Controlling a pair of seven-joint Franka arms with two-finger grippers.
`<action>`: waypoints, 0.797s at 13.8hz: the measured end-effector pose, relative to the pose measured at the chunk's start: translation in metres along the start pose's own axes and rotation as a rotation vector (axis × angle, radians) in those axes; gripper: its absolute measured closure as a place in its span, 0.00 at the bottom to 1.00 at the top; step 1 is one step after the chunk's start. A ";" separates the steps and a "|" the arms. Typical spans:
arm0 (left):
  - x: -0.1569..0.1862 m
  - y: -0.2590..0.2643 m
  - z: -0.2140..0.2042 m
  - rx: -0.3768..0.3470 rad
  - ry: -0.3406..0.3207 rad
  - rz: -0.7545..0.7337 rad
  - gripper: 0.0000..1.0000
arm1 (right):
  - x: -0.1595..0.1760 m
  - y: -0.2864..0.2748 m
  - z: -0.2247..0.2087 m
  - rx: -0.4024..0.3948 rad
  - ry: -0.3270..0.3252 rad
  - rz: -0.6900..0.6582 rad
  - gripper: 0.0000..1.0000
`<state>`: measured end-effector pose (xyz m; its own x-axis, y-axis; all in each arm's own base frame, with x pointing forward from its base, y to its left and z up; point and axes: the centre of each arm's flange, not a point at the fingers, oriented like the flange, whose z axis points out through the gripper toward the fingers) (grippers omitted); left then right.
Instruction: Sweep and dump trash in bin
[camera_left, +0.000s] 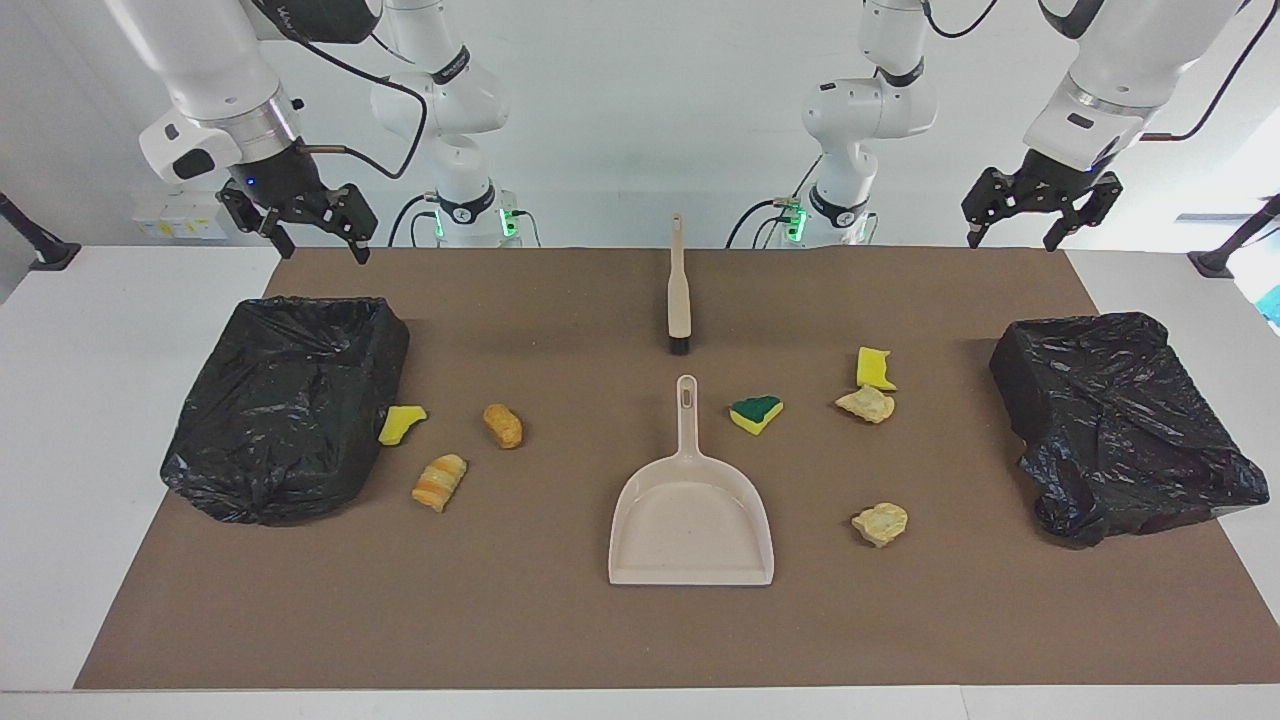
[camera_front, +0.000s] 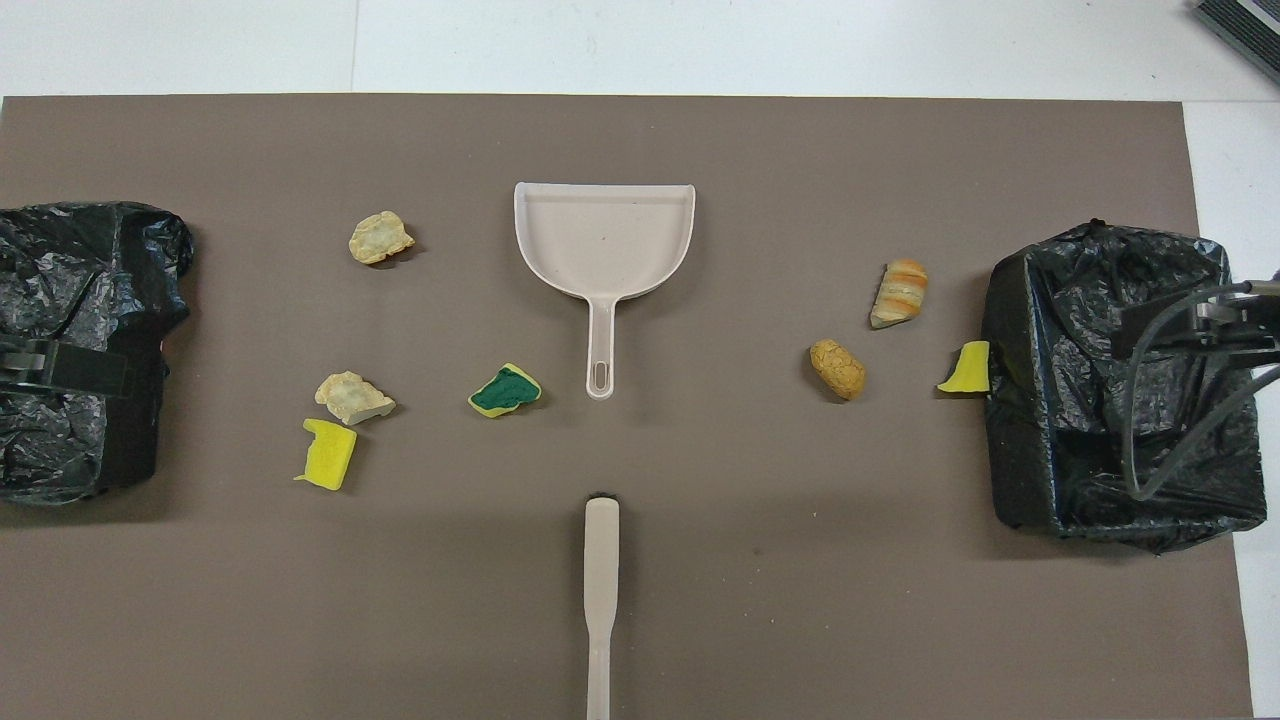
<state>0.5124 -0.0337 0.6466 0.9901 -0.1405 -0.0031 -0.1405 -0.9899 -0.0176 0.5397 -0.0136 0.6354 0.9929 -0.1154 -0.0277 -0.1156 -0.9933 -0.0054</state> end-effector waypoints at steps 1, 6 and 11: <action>0.000 0.001 0.000 0.000 0.000 0.001 0.00 | 0.000 0.000 0.000 0.000 0.000 0.000 0.00; 0.000 0.006 0.000 0.000 0.000 0.008 0.00 | 0.000 0.003 0.000 0.000 0.000 0.005 0.00; 0.001 0.048 0.005 -0.001 -0.012 0.027 0.00 | 0.000 -0.002 0.000 -0.001 -0.001 -0.007 0.00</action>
<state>0.5069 -0.0810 0.6406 0.9858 -0.1673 -0.0155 -0.1676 -0.9857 -0.0167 0.5398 -0.0119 0.6350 0.9937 -0.1087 -0.0284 -0.1089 -0.9940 -0.0046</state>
